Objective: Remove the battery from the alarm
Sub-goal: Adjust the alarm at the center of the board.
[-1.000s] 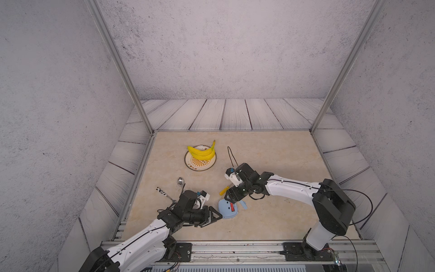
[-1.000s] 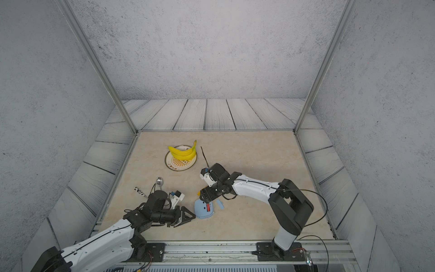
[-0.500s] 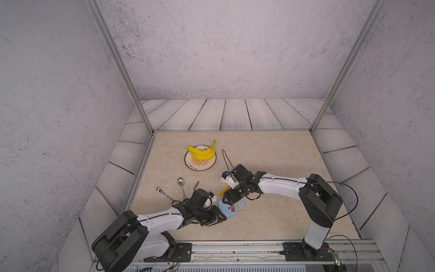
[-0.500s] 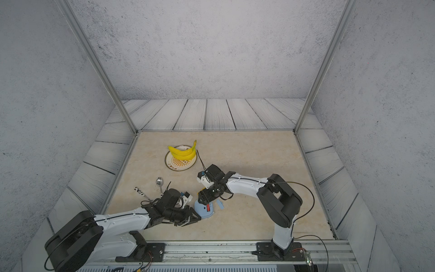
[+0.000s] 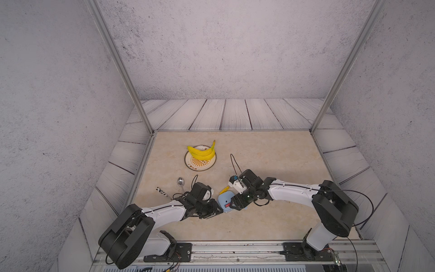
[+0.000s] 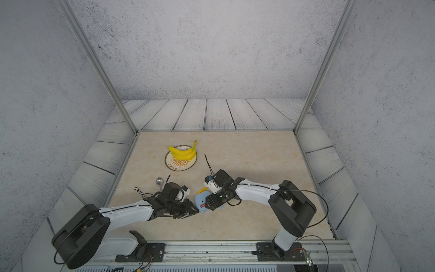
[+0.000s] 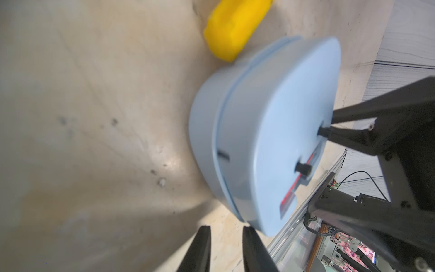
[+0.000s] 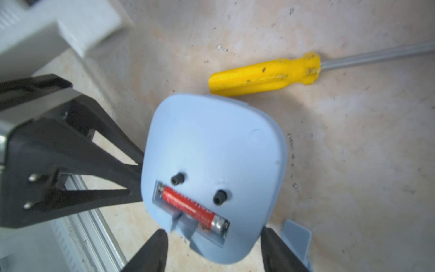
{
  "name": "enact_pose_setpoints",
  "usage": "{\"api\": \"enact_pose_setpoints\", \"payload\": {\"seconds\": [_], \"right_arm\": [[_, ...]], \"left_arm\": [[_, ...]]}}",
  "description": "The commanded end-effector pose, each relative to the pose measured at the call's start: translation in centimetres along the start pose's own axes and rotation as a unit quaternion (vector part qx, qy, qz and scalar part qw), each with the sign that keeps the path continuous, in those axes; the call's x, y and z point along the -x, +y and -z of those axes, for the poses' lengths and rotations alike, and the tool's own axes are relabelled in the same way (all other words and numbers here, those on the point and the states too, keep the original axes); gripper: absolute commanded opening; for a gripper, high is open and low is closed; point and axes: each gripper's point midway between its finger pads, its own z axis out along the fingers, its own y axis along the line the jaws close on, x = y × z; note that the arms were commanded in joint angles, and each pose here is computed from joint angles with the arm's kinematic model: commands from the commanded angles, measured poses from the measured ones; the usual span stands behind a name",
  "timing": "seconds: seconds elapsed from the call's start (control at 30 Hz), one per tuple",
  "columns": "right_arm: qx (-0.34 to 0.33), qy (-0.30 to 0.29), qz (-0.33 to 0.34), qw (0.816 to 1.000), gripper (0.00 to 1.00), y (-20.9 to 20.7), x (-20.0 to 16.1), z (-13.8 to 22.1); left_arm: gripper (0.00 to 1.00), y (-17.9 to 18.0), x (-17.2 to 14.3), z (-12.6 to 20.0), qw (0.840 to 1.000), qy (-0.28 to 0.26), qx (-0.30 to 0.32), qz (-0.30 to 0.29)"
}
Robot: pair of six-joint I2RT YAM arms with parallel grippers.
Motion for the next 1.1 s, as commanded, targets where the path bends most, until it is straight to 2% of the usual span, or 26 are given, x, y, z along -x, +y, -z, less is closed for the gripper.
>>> {"api": "enact_pose_setpoints", "payload": {"seconds": [0.0, 0.13, 0.3, 0.57, 0.8, 0.9, 1.07], "right_arm": [[0.029, 0.006, -0.006, 1.000, 0.67, 1.5, -0.9, 0.0], [0.015, 0.002, -0.003, 1.000, 0.67, 1.2, -1.0, 0.6], [-0.067, 0.006, 0.032, 0.997, 0.70, -0.8, -0.5, 3.0], [-0.184, 0.012, 0.133, 0.974, 0.71, -5.5, 2.9, 6.6], [-0.228, 0.065, 0.220, 0.946, 0.66, -8.4, 5.8, 5.0], [-0.222, 0.078, 0.226, 0.945, 0.61, -9.4, 6.4, 3.9], [-0.203, 0.089, 0.235, 0.946, 0.60, -10.1, 6.8, 2.1]], "left_arm": [[0.31, -1.1, 1.6, 0.2, 1.000, -0.009, -0.005, -0.029], [0.32, -1.0, 2.2, 0.3, 1.000, -0.009, -0.001, -0.030], [0.37, -1.1, 2.1, 1.3, 0.999, -0.017, 0.000, -0.034], [0.50, -0.6, 1.8, 4.6, 0.998, -0.049, 0.006, -0.029], [0.55, -0.8, 1.7, 6.1, 0.997, -0.067, 0.002, -0.026], [0.56, -0.6, 1.5, 6.3, 0.997, -0.068, 0.003, -0.024], [0.56, -0.4, 1.4, 6.2, 0.998, -0.065, 0.002, -0.021]]}}
